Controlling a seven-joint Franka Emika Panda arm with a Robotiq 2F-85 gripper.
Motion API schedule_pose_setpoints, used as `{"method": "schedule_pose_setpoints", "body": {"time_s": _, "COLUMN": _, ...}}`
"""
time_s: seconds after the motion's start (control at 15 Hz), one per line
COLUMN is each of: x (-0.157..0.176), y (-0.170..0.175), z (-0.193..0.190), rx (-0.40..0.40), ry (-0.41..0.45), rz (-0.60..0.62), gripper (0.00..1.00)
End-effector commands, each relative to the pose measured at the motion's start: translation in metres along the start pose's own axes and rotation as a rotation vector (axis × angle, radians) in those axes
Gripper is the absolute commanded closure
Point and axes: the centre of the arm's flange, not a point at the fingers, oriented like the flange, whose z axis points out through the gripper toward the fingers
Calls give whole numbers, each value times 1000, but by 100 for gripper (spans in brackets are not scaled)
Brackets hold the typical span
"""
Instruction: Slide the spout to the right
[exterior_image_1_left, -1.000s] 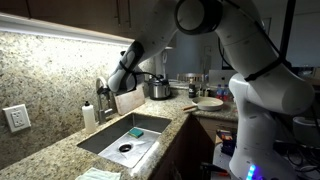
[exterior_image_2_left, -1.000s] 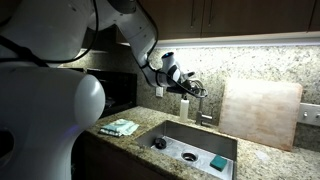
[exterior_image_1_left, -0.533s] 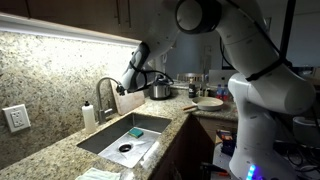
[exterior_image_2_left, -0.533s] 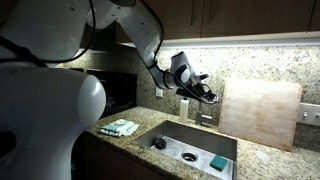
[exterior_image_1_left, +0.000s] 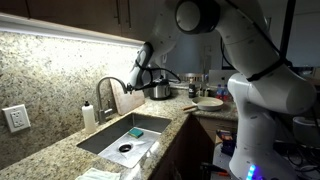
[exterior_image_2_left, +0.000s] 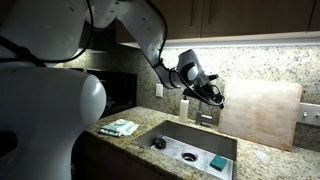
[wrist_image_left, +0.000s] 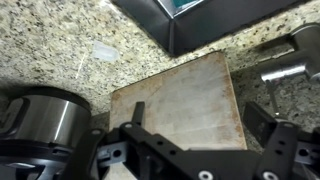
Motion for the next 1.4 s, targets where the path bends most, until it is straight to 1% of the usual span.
{"method": "schedule_pose_setpoints", "body": {"time_s": 0.0, "x": -17, "y": -10, "z": -7, "rx": 52, "ry": -132, "rz": -54, "gripper": 0}}
{"method": "schedule_pose_setpoints", "body": {"time_s": 0.27, "x": -64, "y": -45, "z": -16, "rx": 164, "ry": -267, "rz": -116, "gripper": 0}}
{"method": "schedule_pose_setpoints", "body": {"time_s": 0.47, "x": -108, "y": -55, "z": -22, "rx": 232, "ry": -392, "rz": -134, "gripper": 0}}
{"method": "schedule_pose_setpoints", "body": {"time_s": 0.6, "x": -136, "y": -58, "z": -29, "rx": 263, "ry": -487, "rz": -133, "gripper": 0}}
{"method": "schedule_pose_setpoints", "body": {"time_s": 0.73, "x": -156, "y": -63, "z": -43, "rx": 273, "ry": -596, "rz": -127, "gripper": 0}}
{"method": "schedule_pose_setpoints", "body": {"time_s": 0.87, "x": -165, "y": -69, "z": -59, "rx": 235, "ry": -720, "rz": -126, "gripper": 0}}
{"method": "schedule_pose_setpoints", "body": {"time_s": 1.0, "x": -166, "y": -71, "z": -78, "rx": 160, "ry": -789, "rz": -143, "gripper": 0}}
{"method": "schedule_pose_setpoints", "body": {"time_s": 1.07, "x": -163, "y": -69, "z": -89, "rx": 120, "ry": -818, "rz": -141, "gripper": 0}}
{"method": "schedule_pose_setpoints", "body": {"time_s": 1.2, "x": -159, "y": -61, "z": -108, "rx": 55, "ry": -845, "rz": -126, "gripper": 0}}
{"method": "schedule_pose_setpoints", "body": {"time_s": 1.33, "x": -157, "y": -51, "z": -127, "rx": 31, "ry": -859, "rz": -118, "gripper": 0}}
